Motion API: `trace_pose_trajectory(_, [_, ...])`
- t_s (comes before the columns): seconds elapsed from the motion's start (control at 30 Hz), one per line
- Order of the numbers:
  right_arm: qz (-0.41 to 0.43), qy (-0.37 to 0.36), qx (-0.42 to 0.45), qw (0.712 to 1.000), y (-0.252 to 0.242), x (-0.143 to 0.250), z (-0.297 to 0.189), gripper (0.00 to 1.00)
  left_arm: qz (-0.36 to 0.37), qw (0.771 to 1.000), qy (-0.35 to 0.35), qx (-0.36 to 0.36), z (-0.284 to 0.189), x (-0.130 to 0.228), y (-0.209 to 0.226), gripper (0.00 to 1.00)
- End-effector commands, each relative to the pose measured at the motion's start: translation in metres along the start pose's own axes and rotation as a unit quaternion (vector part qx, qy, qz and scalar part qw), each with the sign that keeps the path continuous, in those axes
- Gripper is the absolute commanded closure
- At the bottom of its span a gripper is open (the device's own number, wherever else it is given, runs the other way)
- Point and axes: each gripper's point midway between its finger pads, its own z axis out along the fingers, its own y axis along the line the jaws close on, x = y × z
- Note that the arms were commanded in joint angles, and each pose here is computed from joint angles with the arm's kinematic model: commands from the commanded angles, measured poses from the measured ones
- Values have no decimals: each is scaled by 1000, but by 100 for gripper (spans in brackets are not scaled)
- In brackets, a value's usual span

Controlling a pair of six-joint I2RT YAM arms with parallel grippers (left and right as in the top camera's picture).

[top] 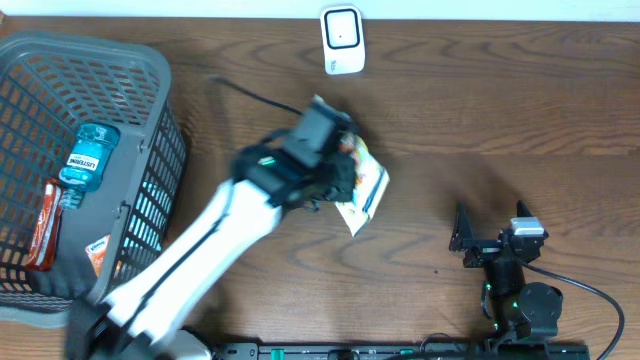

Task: Scan the item barcode
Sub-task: 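Lift the snack bag out and drop it on the table center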

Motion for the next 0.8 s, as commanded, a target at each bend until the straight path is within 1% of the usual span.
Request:
trace_pose_trajectory(0.0, [0, 2, 3, 1000, -1, 1, 0, 1, 61, 995, 62, -58, 57, 17, 17, 93])
trace_pose_trajectory(0.17, [0, 2, 3, 1000, -2, 1, 0, 1, 52, 984, 139, -100, 111, 46, 42, 93])
trace_pose_trajectory(0.2, [0, 2, 3, 1000, -2, 1, 0, 1, 51, 983, 145, -103, 114, 48, 45, 86])
trace_pose_trajectory(0.23, [0, 2, 3, 1000, -2, 1, 0, 1, 51, 982, 147, -104, 115, 49, 45, 58])
trace_pose_trajectory(0.3, [0, 2, 3, 1000, -2, 1, 0, 1, 50, 983, 145, -104, 111, 47, 44, 13])
trace_pose_trajectory(0.37, [0, 2, 3, 1000, -2, 1, 0, 1, 49, 984, 140, -102, 100, 40, 40, 7])
trace_pose_trajectory(0.4, [0, 2, 3, 1000, -1, 1, 0, 1, 50, 985, 134, -99, 91, 35, 36, 6])
trace_pose_trajectory(0.47, [0, 2, 3, 1000, -2, 1, 0, 1, 52, 988, 113, -89, 72, 23, 26, 6])
trace_pose_trajectory(0.57, [0, 2, 3, 1000, -2, 1, 0, 1, 59, 995, 55, -59, 39, 0, 7, 7])
trace_pose_trajectory(0.6, [0, 2, 3, 1000, -2, 1, 0, 1, 60, 996, 36, -50, 30, -7, 1, 22])
trace_pose_trajectory(0.7, [0, 2, 3, 1000, -1, 1, 0, 1, 61, 998, -1, -31, 20, -21, -9, 73])
trace_pose_trajectory(0.73, [0, 2, 3, 1000, -1, 1, 0, 1, 62, 998, -8, -28, 20, -24, -11, 79])
trace_pose_trajectory(0.77, [0, 2, 3, 1000, -1, 1, 0, 1, 62, 998, -10, -27, 23, -25, -11, 81])
